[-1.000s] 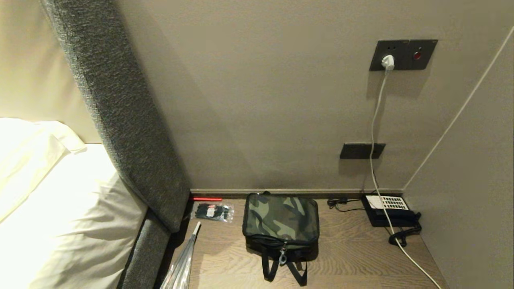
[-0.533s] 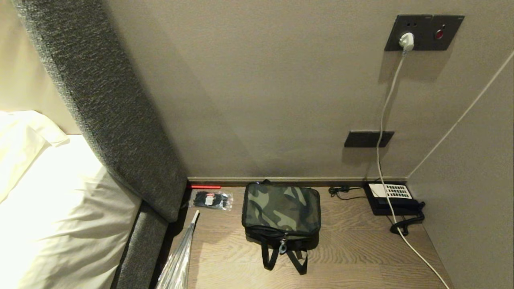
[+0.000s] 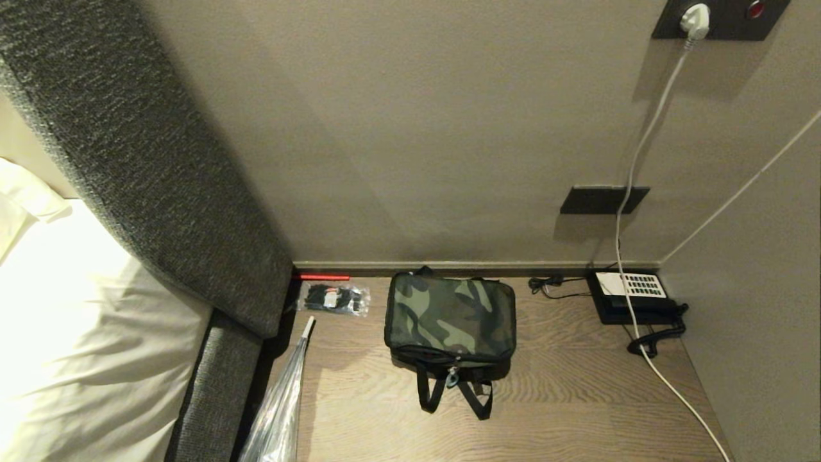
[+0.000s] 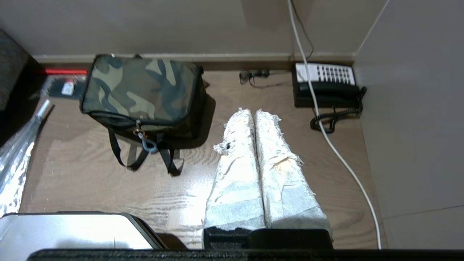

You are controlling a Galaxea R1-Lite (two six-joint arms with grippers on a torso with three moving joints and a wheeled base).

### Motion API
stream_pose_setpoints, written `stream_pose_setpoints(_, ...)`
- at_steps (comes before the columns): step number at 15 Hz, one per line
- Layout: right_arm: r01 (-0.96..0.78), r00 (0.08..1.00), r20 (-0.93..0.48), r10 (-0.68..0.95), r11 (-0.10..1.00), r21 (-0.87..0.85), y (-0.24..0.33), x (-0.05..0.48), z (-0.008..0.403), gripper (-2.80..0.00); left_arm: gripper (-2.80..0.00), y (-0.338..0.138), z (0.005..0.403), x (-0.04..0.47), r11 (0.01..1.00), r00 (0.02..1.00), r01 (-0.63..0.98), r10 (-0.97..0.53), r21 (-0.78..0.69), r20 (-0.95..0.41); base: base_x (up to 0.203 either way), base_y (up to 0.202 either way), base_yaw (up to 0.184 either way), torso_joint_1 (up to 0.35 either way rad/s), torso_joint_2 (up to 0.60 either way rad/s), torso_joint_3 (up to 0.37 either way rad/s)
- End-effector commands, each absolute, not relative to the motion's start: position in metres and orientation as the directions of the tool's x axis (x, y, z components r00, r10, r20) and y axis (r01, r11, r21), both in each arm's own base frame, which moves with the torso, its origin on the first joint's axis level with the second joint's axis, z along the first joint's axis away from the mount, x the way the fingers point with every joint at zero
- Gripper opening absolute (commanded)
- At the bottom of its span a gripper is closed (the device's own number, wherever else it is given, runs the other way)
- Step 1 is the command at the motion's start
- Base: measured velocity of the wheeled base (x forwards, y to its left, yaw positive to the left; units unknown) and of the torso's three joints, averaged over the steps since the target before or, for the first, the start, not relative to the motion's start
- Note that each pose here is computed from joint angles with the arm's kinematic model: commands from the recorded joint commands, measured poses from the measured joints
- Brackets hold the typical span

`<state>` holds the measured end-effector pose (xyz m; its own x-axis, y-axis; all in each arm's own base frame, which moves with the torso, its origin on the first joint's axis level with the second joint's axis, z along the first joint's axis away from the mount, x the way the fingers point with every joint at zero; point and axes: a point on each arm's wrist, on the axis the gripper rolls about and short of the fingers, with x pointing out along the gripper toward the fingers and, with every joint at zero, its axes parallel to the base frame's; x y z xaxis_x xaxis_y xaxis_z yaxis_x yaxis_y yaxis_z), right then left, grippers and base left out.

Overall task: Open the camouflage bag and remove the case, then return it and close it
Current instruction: Open the top of the storage box

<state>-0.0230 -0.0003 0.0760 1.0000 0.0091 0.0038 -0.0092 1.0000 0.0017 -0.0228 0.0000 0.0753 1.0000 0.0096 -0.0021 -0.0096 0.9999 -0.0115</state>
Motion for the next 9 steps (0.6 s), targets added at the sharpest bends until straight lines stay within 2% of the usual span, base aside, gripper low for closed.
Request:
stream_pose_setpoints(1,-0.009,1.0,0.006,0.009,1.0,0.002,-0.0003,-0.0231,0.076,-2.8,-2.8,0.0,0.0744,-0.0227,1.0,1.0,-0.011,0.011,-0.012,-0.003,0.0,0.0,0.0,0.002,0.01,-0.198)
stream_pose_setpoints(9,-0.01,1.0,0.006,0.01,1.0,0.002,-0.0003,-0.0231,0.076,-2.8,-2.8,0.0,0.0746,-0.0227,1.0,1.0,-0.011,0.011,-0.012,-0.002,0.0,0.0,0.0,0.002,0.0,-0.197)
